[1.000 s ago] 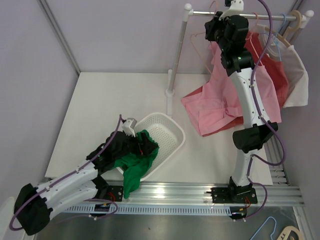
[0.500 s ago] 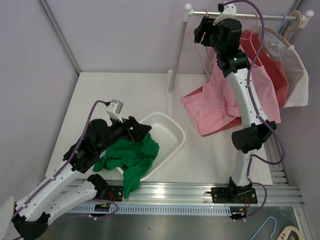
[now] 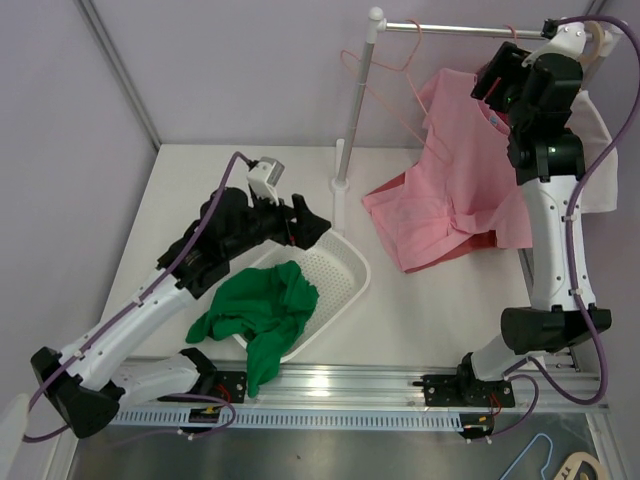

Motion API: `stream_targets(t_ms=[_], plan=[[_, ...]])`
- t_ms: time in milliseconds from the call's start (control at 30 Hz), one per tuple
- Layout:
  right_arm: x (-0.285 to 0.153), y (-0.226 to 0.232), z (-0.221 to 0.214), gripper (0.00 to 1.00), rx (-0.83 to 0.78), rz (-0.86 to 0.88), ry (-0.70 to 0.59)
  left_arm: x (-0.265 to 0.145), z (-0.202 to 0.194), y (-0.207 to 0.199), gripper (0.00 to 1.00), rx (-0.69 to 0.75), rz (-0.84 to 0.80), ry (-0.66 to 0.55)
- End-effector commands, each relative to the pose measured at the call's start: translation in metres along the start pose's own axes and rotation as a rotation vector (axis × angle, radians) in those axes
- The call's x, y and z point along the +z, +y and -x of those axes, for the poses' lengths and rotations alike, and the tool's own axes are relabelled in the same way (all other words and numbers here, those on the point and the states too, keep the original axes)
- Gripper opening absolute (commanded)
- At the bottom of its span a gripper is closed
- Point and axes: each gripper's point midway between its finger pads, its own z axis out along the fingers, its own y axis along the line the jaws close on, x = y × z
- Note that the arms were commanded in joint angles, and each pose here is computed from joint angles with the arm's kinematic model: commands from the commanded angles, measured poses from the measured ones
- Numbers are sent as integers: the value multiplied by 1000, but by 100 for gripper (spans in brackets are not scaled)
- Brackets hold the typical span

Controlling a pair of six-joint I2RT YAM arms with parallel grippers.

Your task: Remove the t-shirt from the hanger

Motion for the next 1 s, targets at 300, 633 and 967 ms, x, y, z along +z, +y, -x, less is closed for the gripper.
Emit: stream_targets(t_ms=[300, 633, 967], plan=[[43, -58, 10, 70, -19, -99, 14, 43, 76, -36, 100, 72, -112, -94], [92, -54, -17, 69, -2, -46, 65, 52, 88, -20, 99, 79, -87, -104], [96, -46, -16, 0, -14, 3, 54, 51, 93, -15, 100, 87, -87, -129]])
